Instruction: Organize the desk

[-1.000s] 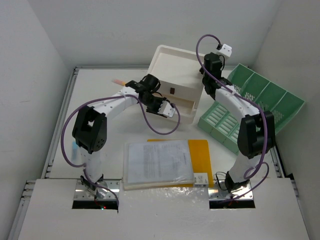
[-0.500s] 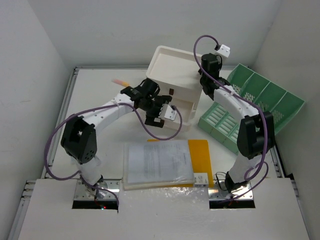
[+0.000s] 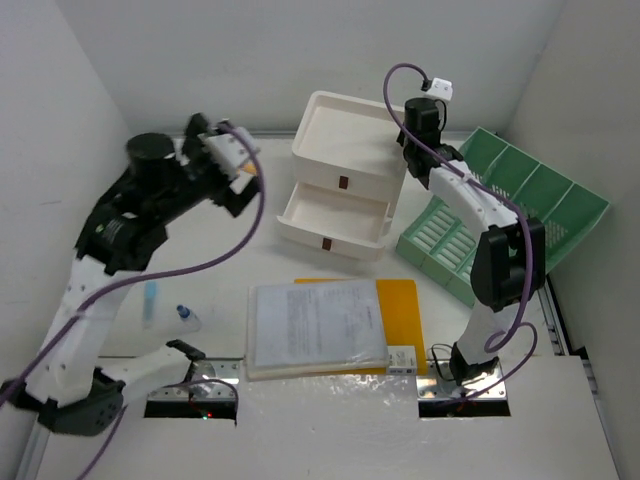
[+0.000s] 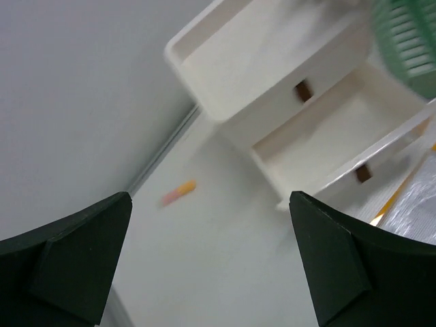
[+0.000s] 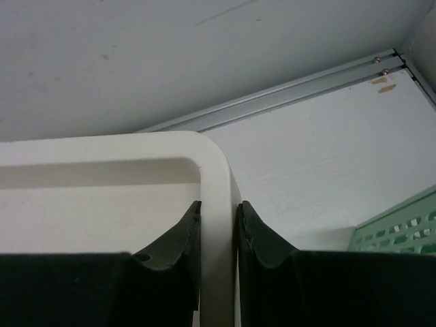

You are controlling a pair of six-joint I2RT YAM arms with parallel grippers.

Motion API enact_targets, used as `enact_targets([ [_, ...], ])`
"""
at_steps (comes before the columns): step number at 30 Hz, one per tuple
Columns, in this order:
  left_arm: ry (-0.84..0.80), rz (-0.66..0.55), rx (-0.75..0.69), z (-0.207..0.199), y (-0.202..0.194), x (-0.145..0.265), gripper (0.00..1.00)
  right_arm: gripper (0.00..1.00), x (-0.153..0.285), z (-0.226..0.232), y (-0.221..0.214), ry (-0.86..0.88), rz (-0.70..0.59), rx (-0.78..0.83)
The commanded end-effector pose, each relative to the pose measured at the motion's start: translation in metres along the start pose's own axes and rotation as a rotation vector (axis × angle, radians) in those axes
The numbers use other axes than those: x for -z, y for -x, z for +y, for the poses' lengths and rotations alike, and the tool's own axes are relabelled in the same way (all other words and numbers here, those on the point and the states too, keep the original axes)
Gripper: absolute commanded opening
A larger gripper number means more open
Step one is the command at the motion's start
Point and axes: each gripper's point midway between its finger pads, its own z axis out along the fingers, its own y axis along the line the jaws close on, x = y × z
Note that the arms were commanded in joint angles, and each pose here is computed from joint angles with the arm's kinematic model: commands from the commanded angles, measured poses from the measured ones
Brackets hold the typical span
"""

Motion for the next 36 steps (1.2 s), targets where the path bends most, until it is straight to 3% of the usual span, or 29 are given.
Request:
enact_targets([
  [1,0.064,0.398,0.159,0.010,-0.119,0.040,1.00,0.00,0.007,0.023,-0.037,0.149,0.153,0.113],
  [3,0.094,0.537,0.231,0.022,-0.169,0.070,0.99,0.00,0.014,0.020,-0.027,0.161,0.128,0.139],
  [9,0.075,0.769,0.554,0.023,-0.276,0.113,0.96,0.00,0.027,0.024,-0.008,0.222,0.076,0.205],
  [12,-0.068,0.813,0.662,-0.018,-0.296,0.107,0.96,0.02,0.029,0.024,-0.009,0.241,0.083,0.257],
  [19,-0.064,0.799,0.389,-0.012,-0.289,0.124,1.00,0.02,0.033,0.025,-0.020,0.295,0.081,0.321],
  [24,-0.102,0.740,0.314,-0.008,-0.258,0.129,1.00,0.03,0.035,0.020,-0.026,0.287,0.092,0.346],
  [30,-0.311,0.971,0.277,-0.075,-0.313,0.136,1.00,0.03,0.035,0.015,-0.025,0.268,0.082,0.360],
  [36,-0.320,0.934,0.282,-0.080,-0.320,0.125,1.00,0.03,0.027,0.021,-0.031,0.277,0.113,0.350],
])
